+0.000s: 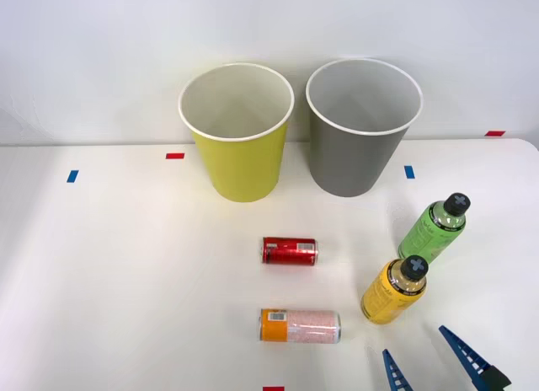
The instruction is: Put cans in the gray bin, plastic bottles in the light green bin
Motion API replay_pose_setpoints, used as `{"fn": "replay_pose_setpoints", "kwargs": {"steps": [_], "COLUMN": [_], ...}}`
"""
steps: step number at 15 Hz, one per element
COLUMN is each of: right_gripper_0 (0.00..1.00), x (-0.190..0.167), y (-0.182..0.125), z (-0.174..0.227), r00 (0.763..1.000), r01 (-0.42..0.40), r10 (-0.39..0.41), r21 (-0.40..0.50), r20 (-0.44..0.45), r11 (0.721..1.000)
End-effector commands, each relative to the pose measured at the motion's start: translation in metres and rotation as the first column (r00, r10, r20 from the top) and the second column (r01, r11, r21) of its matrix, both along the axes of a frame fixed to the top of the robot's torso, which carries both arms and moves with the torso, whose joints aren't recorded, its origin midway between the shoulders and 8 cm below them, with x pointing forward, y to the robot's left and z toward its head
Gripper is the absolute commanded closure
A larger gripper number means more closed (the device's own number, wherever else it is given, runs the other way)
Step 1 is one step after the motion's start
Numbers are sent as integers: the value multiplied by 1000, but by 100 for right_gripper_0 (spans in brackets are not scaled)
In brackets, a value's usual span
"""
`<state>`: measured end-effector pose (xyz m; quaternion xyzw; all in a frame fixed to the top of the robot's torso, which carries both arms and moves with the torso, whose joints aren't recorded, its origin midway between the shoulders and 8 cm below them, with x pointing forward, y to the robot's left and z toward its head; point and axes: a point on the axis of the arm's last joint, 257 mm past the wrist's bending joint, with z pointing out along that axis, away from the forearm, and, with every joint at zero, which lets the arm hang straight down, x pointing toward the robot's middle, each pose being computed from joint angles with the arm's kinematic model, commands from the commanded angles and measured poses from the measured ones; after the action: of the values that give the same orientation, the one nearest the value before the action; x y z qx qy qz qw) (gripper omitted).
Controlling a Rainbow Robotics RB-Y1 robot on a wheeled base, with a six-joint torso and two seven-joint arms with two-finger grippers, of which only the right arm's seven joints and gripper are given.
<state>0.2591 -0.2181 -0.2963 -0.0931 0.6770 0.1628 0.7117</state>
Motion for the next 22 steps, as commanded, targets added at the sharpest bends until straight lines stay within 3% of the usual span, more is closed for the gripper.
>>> {"fn": "replay_pose_setpoints", "kwargs": {"steps": [1, 22], "right_gripper_0": [0, 0], "x": [0, 0], "y": [0, 0], "z": [0, 0], "r00": [1000, 1000], "r01": [0, 0], "r10": [0, 0], "r21": [0, 0], "r20": [0, 0], "r11": [1000, 1000]}}
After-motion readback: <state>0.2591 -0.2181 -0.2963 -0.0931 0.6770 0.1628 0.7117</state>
